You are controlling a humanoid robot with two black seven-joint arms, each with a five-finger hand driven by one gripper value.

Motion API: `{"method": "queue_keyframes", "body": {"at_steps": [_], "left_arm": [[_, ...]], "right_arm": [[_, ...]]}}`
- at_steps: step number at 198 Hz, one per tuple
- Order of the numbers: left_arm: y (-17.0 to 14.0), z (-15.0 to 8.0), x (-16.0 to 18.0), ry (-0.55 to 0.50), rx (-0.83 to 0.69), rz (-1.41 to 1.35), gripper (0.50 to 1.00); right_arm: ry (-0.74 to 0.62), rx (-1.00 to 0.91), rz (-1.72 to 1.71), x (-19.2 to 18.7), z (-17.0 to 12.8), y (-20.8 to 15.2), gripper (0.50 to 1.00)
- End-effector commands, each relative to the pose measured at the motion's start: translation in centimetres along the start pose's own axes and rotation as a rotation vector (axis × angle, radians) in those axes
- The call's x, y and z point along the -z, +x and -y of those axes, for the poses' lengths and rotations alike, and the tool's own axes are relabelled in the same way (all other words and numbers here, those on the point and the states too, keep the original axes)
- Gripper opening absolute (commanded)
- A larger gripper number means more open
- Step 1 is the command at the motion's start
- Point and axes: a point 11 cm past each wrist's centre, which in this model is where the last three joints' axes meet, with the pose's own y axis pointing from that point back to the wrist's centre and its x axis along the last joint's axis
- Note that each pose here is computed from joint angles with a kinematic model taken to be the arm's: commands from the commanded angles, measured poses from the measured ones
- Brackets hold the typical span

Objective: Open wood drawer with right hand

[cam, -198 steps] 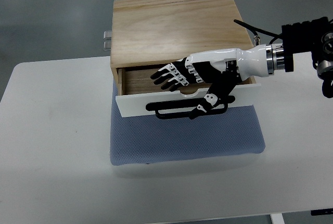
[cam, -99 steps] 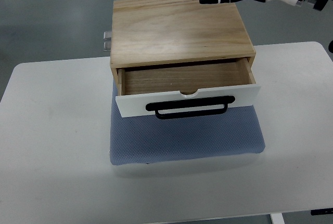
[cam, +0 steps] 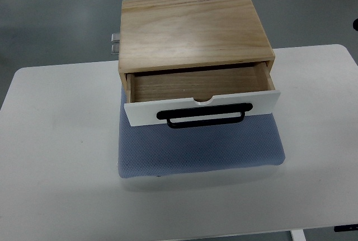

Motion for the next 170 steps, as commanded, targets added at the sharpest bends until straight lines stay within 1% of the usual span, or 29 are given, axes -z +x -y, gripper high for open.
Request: {"method": "queue_keyframes", "body": {"at_steps": [1, 16, 26, 27, 33, 70, 106, 121, 132, 170], "left_arm": [[0.0, 0.0, 0.0, 0.0, 0.0, 0.0, 1.0], [0.0, 0.0, 0.0, 0.0, 0.0, 0.0, 1.0], [0.0, 0.0, 0.0, 0.0, 0.0, 0.0, 1.0], [0.0, 0.0, 0.0, 0.0, 0.0, 0.0, 1.0], [0.0, 0.0, 0.0, 0.0, 0.0, 0.0, 1.0], [0.0, 0.0, 0.0, 0.0, 0.0, 0.0, 1.0], [0.0, 0.0, 0.0, 0.0, 0.0, 0.0, 1.0], [0.0, 0.0, 0.0, 0.001, 0.0, 0.0, 1.0], [0.0, 0.0, 0.0, 0.0, 0.0, 0.0, 1.0], [0.0, 0.0, 0.0, 0.001, 0.0, 0.0, 1.0]], "right_arm": [[-0.027, -0.117, 0.035, -2.6, -0.9, 2.9, 0.934], [-0.064, -0.2, 0.049, -4.4, -1.9, 5.0, 0.934], [-0.064, -0.2, 0.049, -4.4, -1.9, 5.0, 0.934], [-0.088, -0.259, 0.055, -5.7, -2.8, 6.5, 0.934], [-0.098, -0.29, 0.059, -6.5, -3.3, 7.2, 0.934], [-0.165, -0.389, 0.109, -10.3, -5.0, 9.1, 0.934], [-0.222, -0.421, 0.137, -13.4, -6.9, 9.3, 0.936], [-0.251, -0.418, 0.17, -15.6, -7.4, 8.4, 0.936], [-0.265, -0.421, 0.182, -16.5, -7.8, 8.1, 0.936], [-0.295, -0.435, 0.194, -18.0, -9.2, 8.1, 0.936]]}}
